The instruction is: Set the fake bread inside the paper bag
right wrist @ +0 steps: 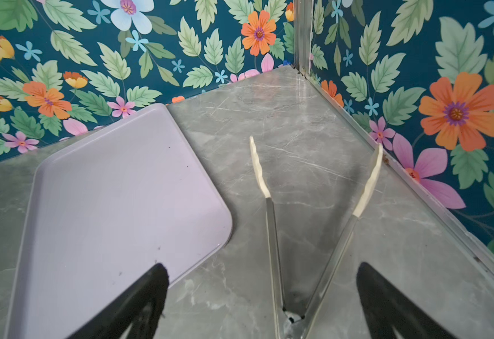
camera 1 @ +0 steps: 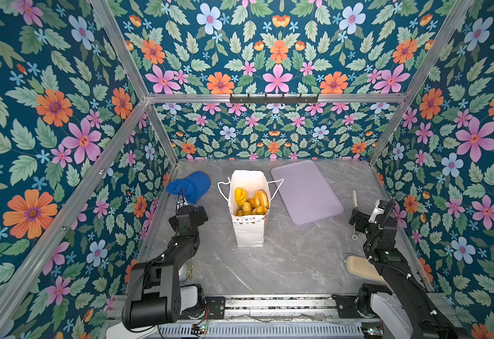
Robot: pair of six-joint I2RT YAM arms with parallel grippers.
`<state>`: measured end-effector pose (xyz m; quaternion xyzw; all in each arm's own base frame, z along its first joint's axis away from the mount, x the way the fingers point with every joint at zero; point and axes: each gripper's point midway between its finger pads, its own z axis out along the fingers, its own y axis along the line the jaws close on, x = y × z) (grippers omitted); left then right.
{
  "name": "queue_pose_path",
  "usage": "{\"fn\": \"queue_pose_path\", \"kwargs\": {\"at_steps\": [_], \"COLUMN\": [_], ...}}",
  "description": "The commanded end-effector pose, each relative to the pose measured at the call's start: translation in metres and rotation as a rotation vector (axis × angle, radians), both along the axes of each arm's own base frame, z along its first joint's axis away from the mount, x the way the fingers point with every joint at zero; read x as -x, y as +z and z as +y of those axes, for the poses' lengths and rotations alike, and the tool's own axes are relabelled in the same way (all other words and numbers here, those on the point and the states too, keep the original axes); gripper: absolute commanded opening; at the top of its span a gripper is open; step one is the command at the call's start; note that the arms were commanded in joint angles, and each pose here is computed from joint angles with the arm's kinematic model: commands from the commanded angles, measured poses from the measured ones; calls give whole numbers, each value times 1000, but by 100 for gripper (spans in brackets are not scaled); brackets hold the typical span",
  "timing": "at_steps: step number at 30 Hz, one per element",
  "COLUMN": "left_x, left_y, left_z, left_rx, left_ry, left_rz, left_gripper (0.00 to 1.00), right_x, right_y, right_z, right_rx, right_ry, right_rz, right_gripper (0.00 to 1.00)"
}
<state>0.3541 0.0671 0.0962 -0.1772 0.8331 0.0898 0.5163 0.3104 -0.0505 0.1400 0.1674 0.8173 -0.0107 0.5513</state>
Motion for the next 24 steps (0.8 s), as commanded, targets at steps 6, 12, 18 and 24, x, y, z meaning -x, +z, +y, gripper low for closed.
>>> {"fn": "queue_pose_path", "kwargs": {"at_steps": [6,12,18,24], "left_x": [-18,-4,-27,-28], "left_y": [38,35,16,20], "left_z": [-20,-33,-30,-29], "left_rx": [-136,-198,-149,-155], "left_ry": [-63,-108,-116,-116], "left_rz": [-279,-404,-272,-294], "left_gripper": [100,100,100,100], "right_x": [-30,-51,-61,-63], "right_y": [-12,-29,-45,-42], "right_z": [4,16,22,21], "right_rx": [64,97,111,126], "right_ry": [50,96,94,94], "right_rz": [-125,-186,-30,-60], "right_gripper": [99,99,99,99]}}
